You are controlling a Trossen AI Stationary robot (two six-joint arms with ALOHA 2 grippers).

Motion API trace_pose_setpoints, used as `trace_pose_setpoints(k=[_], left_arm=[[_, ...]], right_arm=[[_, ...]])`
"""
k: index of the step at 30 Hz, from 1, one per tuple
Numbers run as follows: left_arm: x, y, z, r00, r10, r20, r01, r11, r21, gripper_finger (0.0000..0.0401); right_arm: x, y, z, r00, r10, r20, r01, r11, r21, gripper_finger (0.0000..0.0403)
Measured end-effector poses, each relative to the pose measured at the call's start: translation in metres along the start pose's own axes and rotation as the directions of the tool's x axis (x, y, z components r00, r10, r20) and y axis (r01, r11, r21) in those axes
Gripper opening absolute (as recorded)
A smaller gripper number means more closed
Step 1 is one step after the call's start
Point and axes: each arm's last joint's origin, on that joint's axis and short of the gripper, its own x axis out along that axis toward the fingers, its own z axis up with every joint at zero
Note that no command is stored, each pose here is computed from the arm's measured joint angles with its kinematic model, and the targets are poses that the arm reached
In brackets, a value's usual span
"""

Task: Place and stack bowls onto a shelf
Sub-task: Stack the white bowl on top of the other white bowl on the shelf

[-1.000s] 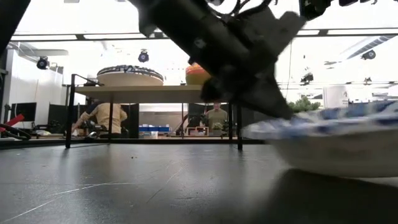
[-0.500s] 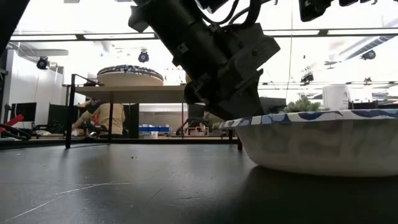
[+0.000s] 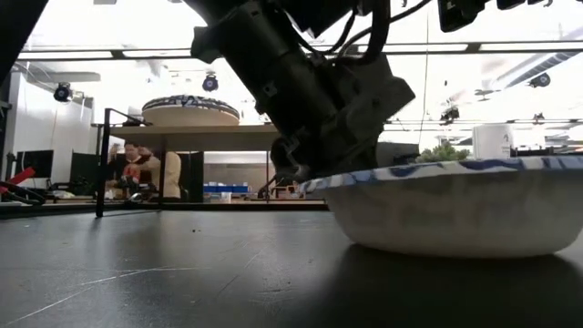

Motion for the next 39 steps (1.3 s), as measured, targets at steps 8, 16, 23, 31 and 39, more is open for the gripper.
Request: trace_pose_setpoints(k=[8,16,23,31,39], left_arm=[[-0.023,0.004,0.009,0.999,-0.004,-0.044,0.004,1.000,0.004,0.0006],[-0.117,0.041,0.042,0.990,0.117,-0.073,-0.115,0.993,0.034,0.0001],[-0.221,0.090,0.060,0.964,0.260,0.050,-0.259,0.965,-0.031,0.0000],[-0.314,0.172,0.051,0.798,0.590,0.127,-0.544,0.795,-0.269,0.0000],[-0.353,0.236,0.039,0.680,0.732,0.048,-0.643,0.626,-0.440,0.0000]], right_arm=[[0.000,0.000,0.000,1.000,0.000,-0.001,0.000,1.000,0.005,0.0068],[0.000,0.000,-0.001,1.000,0.002,-0.009,-0.002,1.000,0.010,0.0068],[0.000,0.000,-0.002,1.000,0.003,-0.016,-0.003,1.000,0.009,0.0068],[0.000,0.000,-0.002,1.000,0.003,-0.015,-0.003,1.000,0.020,0.0068],[0.000,0.000,-0.002,1.000,0.003,-0.016,-0.003,1.000,0.020,0.0068]])
